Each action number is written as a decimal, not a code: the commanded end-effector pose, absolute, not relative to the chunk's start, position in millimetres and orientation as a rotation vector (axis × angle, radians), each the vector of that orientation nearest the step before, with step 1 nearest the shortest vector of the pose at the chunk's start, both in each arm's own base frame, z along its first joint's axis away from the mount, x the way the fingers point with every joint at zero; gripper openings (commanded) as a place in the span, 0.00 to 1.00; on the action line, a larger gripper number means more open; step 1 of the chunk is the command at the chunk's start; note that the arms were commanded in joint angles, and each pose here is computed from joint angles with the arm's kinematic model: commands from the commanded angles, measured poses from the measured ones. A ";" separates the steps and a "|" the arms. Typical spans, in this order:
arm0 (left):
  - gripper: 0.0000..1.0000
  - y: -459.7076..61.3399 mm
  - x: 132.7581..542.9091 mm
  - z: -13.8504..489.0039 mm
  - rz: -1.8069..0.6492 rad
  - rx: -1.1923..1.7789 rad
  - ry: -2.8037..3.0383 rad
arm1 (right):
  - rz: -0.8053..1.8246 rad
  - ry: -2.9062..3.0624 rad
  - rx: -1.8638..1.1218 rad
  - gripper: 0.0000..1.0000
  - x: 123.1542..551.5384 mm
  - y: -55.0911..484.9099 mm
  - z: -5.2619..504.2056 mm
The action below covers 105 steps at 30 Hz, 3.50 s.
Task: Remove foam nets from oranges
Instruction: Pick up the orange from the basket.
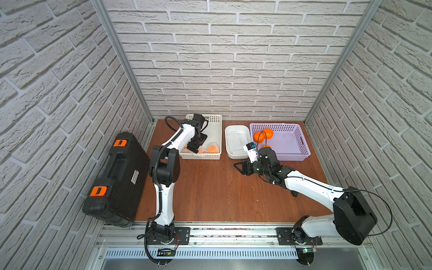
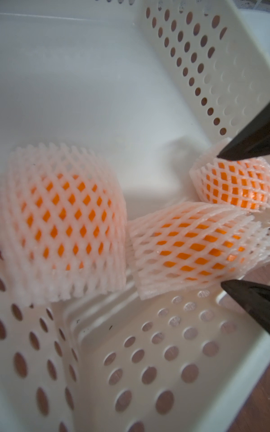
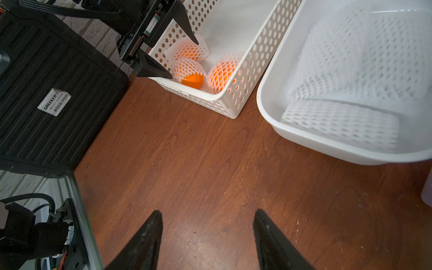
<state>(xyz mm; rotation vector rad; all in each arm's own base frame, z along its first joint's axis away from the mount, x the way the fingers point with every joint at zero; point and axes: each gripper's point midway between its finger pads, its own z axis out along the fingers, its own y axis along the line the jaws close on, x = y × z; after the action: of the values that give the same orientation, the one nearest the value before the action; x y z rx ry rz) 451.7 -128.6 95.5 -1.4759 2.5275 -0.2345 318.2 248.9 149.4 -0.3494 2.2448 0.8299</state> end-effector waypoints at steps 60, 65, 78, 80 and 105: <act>0.78 -164.3 476.0 63.4 -0.237 -1.193 2.745 | 0.827 2.239 -0.361 0.61 324.4 254.8 157.5; 0.79 -162.2 472.7 63.4 -0.157 -1.115 2.789 | 0.822 2.243 -0.358 0.60 325.1 254.5 156.9; 0.52 -157.1 479.9 96.8 -0.208 -1.123 2.684 | 0.820 2.245 -0.356 0.60 325.6 254.5 156.1; 0.52 -154.9 479.6 108.6 -0.213 -1.124 2.656 | 0.822 2.241 -0.358 0.60 325.2 254.6 156.8; 0.45 -204.6 393.8 209.9 -0.806 -1.219 2.364 | 1.049 1.959 -0.398 0.49 306.9 296.3 254.3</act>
<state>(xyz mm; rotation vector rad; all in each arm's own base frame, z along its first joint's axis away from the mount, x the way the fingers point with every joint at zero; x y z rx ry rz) 396.7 -190.5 196.7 -1.1754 2.4428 -0.6705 312.3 271.0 214.1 -0.2996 2.0946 0.9951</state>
